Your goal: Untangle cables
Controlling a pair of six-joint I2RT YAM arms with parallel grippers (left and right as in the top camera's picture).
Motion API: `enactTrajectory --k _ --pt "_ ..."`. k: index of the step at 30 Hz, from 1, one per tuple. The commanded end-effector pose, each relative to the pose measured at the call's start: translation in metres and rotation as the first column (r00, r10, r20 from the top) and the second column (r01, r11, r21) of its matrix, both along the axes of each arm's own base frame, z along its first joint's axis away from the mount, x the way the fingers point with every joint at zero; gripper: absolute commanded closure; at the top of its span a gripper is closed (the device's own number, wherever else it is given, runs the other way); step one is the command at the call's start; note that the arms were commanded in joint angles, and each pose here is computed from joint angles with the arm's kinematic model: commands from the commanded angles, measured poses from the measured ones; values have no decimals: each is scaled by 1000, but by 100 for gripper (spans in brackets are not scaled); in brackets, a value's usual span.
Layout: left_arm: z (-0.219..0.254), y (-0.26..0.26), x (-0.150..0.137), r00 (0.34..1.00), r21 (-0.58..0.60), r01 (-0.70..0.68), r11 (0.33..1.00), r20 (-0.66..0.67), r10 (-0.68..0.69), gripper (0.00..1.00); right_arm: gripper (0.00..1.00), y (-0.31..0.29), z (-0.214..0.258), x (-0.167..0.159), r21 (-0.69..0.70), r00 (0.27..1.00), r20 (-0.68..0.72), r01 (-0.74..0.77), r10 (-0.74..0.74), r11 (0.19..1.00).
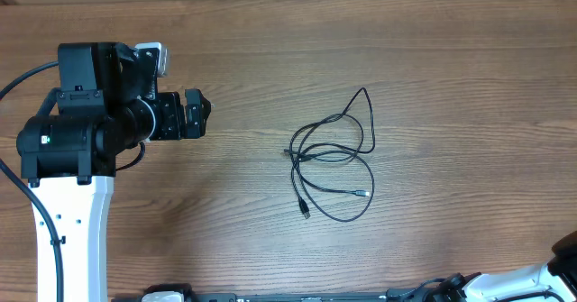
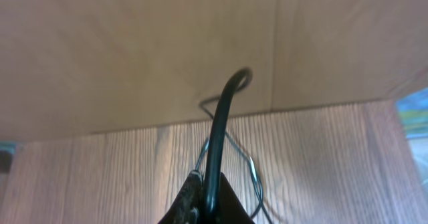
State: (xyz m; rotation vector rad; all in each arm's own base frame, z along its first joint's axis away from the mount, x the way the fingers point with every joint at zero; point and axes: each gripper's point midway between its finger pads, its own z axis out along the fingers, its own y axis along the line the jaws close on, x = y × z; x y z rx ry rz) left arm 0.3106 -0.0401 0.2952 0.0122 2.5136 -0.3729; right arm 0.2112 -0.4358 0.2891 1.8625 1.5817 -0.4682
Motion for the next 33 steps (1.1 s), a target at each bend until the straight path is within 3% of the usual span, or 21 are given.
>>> enactTrajectory --k 1,12,17,19,21,23,24,33 --pt "5 0 1 1000 -3 -10 1000 11 10 0 96 3 -23 5 49 1000 26 -14 13 999" --pt "5 0 1 1000 -3 -10 1000 11 10 0 96 15 -61 9 168 995 93 23 -39 985" --pt "5 0 1 1000 -3 -10 1000 11 10 0 96 15 -70 -10 214 994 79 56 -75 975" --pt "5 0 1 1000 -3 -10 1000 11 10 0 83 13 -77 -22 230 992 69 83 -101 970" --pt "5 0 1 1000 -3 -10 1000 11 10 0 37 10 -85 -37 249 989 58 115 -134 961" --pt "5 0 1 1000 -3 -10 1000 11 10 0 5 9 -87 -40 256 988 62 121 -141 959" --pt "5 0 1 1000 -3 -10 1000 11 10 0 0 10 -86 -35 266 988 92 97 -125 959" --pt "5 0 1 1000 -3 -10 1000 11 10 0 0 31 -84 8 317 965 243 -173 97 932"
